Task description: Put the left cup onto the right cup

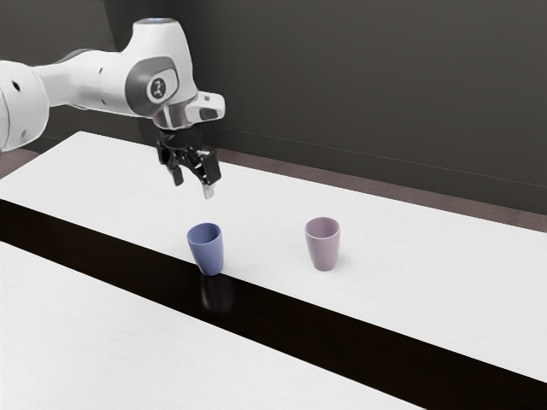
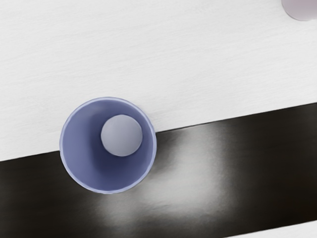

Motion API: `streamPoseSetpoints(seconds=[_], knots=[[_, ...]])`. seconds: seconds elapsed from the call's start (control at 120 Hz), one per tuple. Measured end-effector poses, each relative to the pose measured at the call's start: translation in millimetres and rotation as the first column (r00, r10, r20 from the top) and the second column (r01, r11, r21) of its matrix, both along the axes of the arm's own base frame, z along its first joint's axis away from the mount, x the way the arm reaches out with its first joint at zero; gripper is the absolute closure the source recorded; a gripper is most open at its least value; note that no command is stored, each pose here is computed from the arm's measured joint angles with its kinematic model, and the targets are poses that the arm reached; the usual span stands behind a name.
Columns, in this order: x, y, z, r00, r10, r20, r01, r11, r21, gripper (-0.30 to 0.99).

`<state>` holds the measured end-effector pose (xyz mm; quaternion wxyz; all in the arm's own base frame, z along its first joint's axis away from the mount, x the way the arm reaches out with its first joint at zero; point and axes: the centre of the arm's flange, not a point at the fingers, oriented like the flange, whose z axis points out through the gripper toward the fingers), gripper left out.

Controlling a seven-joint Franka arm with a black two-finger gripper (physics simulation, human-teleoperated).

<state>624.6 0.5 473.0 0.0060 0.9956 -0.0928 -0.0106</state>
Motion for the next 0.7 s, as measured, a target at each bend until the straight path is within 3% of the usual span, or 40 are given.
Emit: streamPoseSetpoints(seconds=[0.7], knots=[[29,-5,-111,0.999,0.027,-0.03,-0.027,0.999,-0.019,0.0]])
